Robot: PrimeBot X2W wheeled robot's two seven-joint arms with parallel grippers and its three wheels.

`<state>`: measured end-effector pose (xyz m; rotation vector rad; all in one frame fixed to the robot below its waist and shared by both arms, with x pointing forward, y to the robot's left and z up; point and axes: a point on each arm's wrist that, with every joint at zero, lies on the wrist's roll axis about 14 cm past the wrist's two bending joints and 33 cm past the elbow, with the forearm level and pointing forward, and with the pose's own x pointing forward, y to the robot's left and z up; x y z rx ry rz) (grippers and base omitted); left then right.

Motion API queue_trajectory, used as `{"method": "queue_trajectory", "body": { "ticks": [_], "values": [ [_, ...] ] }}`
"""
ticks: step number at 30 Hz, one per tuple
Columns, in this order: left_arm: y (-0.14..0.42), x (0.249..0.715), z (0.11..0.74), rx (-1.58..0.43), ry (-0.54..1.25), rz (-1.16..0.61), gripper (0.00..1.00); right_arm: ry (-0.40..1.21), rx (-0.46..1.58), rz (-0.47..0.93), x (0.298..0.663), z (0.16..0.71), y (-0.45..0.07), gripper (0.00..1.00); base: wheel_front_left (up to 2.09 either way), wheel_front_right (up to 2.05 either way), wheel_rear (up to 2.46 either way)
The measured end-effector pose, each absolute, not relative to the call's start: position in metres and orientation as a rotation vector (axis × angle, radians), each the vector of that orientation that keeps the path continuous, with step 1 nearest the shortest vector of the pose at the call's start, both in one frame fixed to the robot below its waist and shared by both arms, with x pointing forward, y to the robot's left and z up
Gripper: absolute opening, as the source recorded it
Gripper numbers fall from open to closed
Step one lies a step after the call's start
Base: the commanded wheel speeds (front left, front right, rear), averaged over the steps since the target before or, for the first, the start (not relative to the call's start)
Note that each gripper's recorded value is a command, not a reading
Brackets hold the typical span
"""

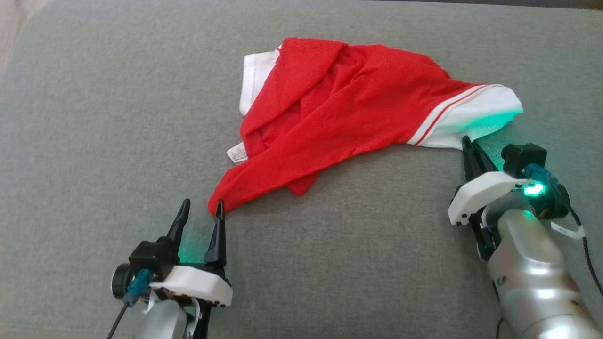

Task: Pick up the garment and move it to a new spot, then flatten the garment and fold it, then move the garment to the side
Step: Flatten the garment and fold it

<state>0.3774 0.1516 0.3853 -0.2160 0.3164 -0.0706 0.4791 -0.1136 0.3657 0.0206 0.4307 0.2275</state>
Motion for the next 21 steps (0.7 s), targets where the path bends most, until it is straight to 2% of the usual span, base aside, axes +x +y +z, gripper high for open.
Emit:
{"method": "queue_trajectory", "body": {
  "ticks": [3, 7, 12, 13, 14, 15, 18, 21],
  "values": [
    [0.146, 0.380, 0.389, -0.217, 0.305, -0.088, 1.00, 0.418, 0.036, 0.200, 0.474, 0.370, -0.122, 0.00, 0.00, 0.00, 0.00],
    [0.138, 0.385, 0.396, -0.218, 0.284, -0.112, 1.00, 0.313, 0.078, 0.145, 0.466, 0.396, -0.142, 0.00, 0.00, 0.00, 0.00],
    [0.126, 0.388, 0.402, -0.203, 0.267, -0.149, 1.00, 0.266, 0.090, 0.097, 0.428, 0.406, -0.163, 0.00, 0.00, 0.00, 0.00],
    [0.125, 0.387, 0.402, -0.197, 0.269, -0.150, 1.00, 0.269, 0.090, 0.085, 0.419, 0.404, -0.168, 0.04, 0.00, 0.00, 0.00],
    [0.124, 0.386, 0.401, -0.187, 0.272, -0.150, 1.00, 0.275, 0.091, 0.071, 0.410, 0.402, -0.173, 0.90, 0.00, 0.00, 0.00],
    [0.123, 0.385, 0.400, -0.177, 0.276, -0.152, 1.00, 0.281, 0.091, 0.058, 0.401, 0.400, -0.177, 1.00, 0.00, 0.00, 0.00],
    [0.123, 0.384, 0.398, -0.150, 0.279, -0.147, 1.00, 0.271, 0.087, 0.027, 0.385, 0.402, -0.188, 1.00, 0.00, 0.00, 0.00],
    [0.129, 0.387, 0.400, -0.126, 0.270, -0.119, 1.00, 0.166, 0.074, 0.022, 0.392, 0.433, -0.192, 1.00, 0.00, 0.00, 0.00]
  ]
}}
